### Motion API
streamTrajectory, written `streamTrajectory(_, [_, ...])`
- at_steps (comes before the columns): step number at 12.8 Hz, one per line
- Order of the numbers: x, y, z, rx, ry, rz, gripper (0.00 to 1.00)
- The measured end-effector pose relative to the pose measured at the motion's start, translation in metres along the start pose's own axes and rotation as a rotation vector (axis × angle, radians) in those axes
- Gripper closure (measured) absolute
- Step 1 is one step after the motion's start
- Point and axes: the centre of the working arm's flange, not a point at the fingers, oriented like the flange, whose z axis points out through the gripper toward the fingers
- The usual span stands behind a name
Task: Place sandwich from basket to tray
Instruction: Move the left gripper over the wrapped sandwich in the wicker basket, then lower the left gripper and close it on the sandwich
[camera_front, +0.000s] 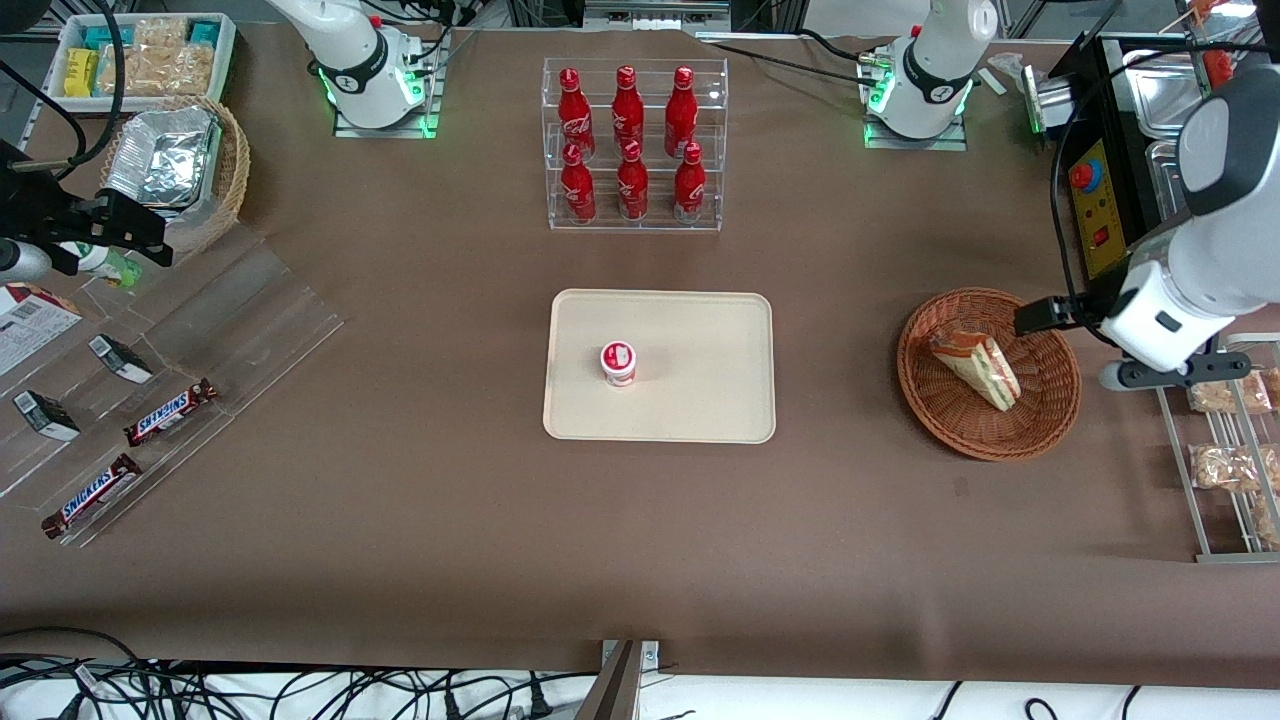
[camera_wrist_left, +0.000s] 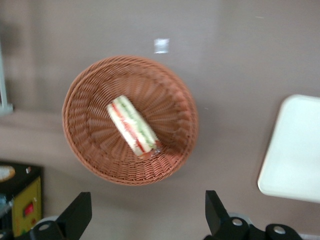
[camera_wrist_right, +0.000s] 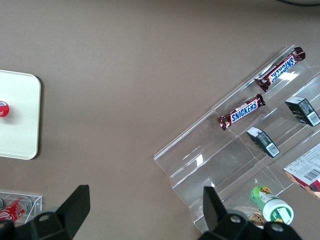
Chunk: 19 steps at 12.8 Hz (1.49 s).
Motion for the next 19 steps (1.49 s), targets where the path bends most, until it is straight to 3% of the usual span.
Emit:
streamTrajectory(3, [0.016,-0.033,0.044,-0.014,0.001,-0.258,0.0])
streamTrajectory(5, [0.017,-0.034,0.074,-0.024,0.021,-0.382,0.0])
streamTrajectory(6, [0.013,-0.031,0.088,-0.021,0.032,-0.425,0.0])
streamTrajectory(8, [0.004,-0.029,0.113,0.023,0.064,-0.5,0.0])
streamTrajectory(11, [-0.009,-0.029,0.151,0.079,0.127,-0.574,0.0])
streamTrajectory(17, [-0.022,-0.018,0.182,0.027,0.187,-0.654,0.0])
streamTrajectory(19, [-0.025,-0.018,0.191,0.049,0.217,-0.665,0.0])
